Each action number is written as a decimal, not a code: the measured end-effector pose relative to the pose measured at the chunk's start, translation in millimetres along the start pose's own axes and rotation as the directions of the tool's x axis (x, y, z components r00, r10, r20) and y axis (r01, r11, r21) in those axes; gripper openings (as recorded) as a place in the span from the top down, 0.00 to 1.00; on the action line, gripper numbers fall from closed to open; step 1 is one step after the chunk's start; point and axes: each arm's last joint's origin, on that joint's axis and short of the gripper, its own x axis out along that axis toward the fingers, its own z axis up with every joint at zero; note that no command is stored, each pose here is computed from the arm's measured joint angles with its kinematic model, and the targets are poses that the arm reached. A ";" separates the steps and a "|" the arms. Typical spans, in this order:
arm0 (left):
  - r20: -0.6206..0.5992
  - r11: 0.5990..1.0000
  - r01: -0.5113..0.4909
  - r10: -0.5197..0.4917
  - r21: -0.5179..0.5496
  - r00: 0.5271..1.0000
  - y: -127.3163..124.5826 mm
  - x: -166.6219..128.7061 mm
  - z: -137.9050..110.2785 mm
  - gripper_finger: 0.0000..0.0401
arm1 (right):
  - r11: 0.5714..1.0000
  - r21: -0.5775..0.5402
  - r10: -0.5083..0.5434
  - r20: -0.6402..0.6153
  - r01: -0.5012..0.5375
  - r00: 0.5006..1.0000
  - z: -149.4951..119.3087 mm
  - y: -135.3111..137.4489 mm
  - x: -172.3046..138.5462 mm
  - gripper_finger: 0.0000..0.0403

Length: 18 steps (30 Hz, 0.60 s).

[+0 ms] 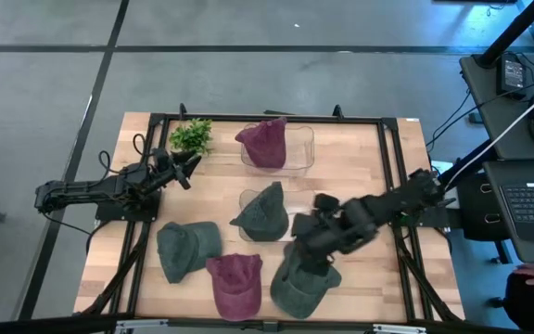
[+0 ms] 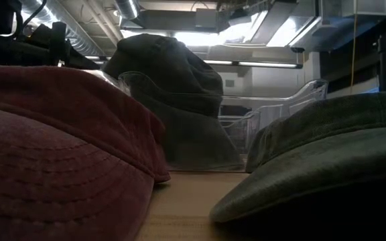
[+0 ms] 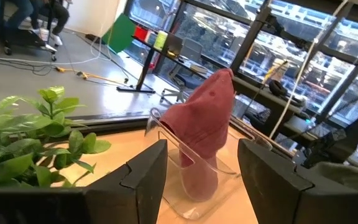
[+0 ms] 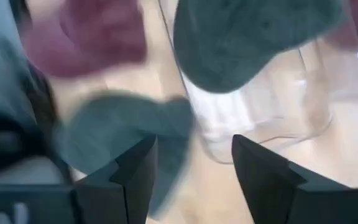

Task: Pick & Place hat
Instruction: Put the right black cap into the bottom transparent bin

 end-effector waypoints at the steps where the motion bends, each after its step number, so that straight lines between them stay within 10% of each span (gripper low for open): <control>1: -0.003 1.000 0.010 -0.010 0.000 1.000 -0.3 -0.1 0.1 0.52 | 0.998 0.069 0.002 0.012 -0.003 1.000 -5.1 0.8 -4.2 0.50; 11: -0.032 0.998 0.068 -0.068 -0.002 0.997 -2.0 -0.1 -0.8 0.52 | 0.949 0.296 -0.070 -0.143 0.111 0.987 -67.9 23.5 42.0 0.57; 18: -0.028 0.997 0.070 -0.070 -0.017 0.997 -2.2 -0.1 -0.5 0.53 | 0.951 0.307 0.084 -0.189 -0.022 0.978 -94.1 38.8 104.0 0.61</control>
